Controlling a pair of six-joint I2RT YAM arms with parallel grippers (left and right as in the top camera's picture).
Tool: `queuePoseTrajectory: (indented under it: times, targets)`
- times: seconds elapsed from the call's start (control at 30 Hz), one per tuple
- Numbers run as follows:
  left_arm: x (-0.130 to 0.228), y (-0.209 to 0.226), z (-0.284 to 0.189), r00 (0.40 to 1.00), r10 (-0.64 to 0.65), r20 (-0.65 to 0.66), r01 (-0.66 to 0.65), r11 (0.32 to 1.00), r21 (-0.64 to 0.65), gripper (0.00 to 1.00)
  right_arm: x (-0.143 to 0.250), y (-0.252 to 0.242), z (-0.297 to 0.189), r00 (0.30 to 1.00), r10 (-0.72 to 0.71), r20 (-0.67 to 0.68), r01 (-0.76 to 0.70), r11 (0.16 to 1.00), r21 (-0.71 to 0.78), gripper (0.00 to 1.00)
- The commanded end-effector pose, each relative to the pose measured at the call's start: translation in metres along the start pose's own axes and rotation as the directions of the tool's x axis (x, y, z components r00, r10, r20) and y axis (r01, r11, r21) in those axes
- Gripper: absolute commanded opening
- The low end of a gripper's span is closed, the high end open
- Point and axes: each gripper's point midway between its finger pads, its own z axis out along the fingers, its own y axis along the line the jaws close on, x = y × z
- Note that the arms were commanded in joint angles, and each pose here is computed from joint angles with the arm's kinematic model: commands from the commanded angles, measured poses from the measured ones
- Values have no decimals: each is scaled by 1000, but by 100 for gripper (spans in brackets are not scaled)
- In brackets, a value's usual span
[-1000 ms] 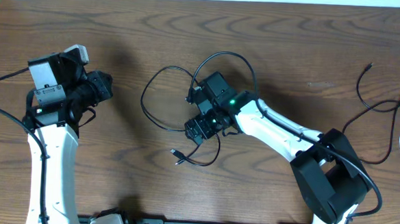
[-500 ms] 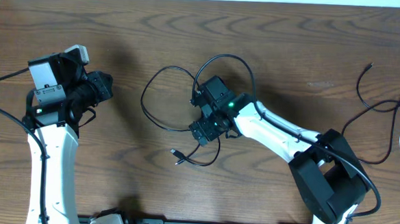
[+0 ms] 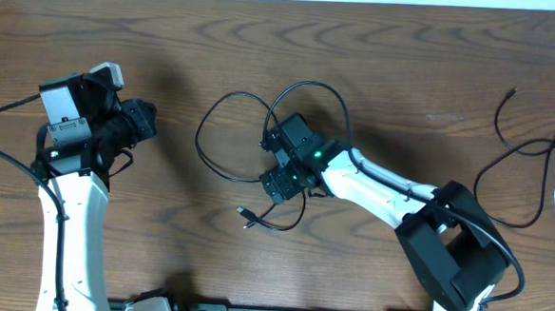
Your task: Untangle cables
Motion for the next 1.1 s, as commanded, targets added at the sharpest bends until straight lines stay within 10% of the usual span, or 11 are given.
queuePoseTrajectory:
  times: [0.0,0.43,0.83,1.07]
  targets:
    - [-2,-6,-4,1000,29,8,-29,999,20,19,1,4,3,999,39,17,-39,999,-3,80]
    - [-3,-6,-4,1000,29,9,-29,999,20,19,29,-3,28,996,78,-42,-78,997,8,60]
    - [-2,-6,-4,1000,28,8,-29,999,20,19,34,-2,33,995,80,-60,-80,997,4,1]
    - [-2,-6,-4,1000,28,8,-28,999,20,19,32,-2,31,991,124,-52,-124,992,5,1]
